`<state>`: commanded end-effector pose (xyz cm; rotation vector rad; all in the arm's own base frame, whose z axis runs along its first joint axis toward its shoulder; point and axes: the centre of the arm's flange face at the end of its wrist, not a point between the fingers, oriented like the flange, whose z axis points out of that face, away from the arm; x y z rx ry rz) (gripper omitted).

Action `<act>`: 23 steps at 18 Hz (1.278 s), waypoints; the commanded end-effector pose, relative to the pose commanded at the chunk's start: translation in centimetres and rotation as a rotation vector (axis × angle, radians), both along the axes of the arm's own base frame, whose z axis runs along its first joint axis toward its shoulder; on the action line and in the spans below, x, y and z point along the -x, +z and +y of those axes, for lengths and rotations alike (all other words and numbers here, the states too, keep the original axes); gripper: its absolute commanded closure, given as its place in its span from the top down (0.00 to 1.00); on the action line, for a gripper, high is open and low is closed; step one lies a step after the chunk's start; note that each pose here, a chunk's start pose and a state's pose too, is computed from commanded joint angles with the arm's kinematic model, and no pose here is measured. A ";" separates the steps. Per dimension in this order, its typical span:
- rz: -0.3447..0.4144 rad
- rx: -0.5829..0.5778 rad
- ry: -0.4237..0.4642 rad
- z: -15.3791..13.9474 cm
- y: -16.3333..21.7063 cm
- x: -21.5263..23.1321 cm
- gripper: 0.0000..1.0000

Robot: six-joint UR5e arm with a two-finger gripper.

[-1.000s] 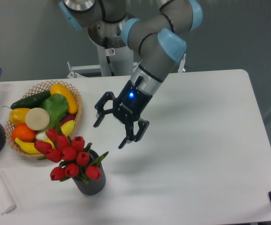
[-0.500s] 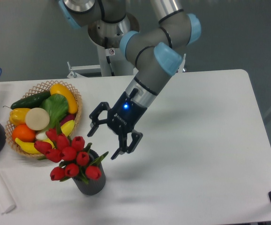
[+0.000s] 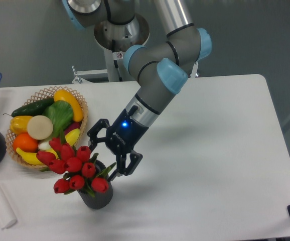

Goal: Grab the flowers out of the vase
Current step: 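Move the open gripper down toward the red tulip stems above the vase, then lower the gripper around the tulip stems and close on them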

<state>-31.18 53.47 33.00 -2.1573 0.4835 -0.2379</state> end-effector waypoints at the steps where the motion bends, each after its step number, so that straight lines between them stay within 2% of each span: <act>1: -0.001 -0.001 -0.001 0.0 0.0 0.0 1.00; 10: -0.029 0.020 -0.030 1.6 -1.8 -1.2 1.00; 21: -0.023 0.011 -0.036 2.1 -1.1 -1.5 1.00; 23: -0.024 0.010 -0.038 2.2 -1.1 -1.6 0.89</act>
